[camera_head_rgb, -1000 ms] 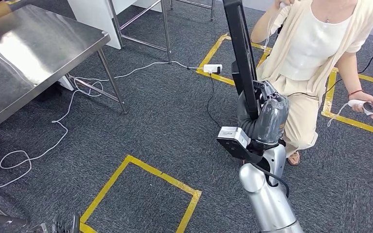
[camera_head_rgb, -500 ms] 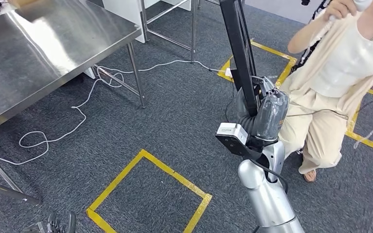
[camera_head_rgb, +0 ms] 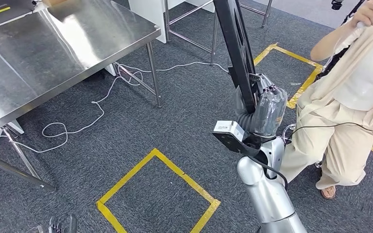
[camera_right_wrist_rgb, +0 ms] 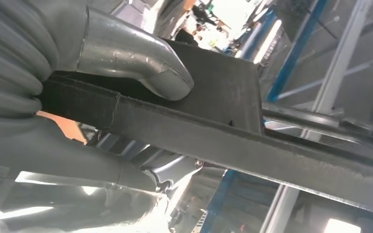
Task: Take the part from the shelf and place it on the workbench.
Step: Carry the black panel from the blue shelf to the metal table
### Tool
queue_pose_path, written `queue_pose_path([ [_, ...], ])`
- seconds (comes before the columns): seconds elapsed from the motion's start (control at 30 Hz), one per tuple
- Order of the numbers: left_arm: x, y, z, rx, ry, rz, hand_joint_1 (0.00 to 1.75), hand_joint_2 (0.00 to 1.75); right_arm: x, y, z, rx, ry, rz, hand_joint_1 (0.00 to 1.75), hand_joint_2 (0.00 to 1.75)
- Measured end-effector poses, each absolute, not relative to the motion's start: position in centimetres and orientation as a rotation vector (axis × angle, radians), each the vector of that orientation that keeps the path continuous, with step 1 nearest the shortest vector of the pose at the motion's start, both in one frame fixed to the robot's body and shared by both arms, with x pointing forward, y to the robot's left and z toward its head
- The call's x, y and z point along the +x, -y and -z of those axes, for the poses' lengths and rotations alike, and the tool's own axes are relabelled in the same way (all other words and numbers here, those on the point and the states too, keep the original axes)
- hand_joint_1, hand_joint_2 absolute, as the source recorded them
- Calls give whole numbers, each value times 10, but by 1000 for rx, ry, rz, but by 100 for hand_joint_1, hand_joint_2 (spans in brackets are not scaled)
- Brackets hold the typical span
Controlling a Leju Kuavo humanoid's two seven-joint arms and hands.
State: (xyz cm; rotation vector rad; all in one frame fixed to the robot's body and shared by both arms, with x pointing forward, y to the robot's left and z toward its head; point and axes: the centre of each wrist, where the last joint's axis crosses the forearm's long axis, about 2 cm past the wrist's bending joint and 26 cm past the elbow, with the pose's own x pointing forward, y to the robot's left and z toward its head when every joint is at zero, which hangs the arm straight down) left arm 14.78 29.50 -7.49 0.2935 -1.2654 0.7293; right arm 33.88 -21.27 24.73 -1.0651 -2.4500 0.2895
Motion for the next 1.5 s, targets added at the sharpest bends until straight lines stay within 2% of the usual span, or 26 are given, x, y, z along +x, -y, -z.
queue_pose_path([
  [1.5,149,-294,75,286,1269,-718,0,175,338,213,-242,-1047,2434,-287,175,175],
])
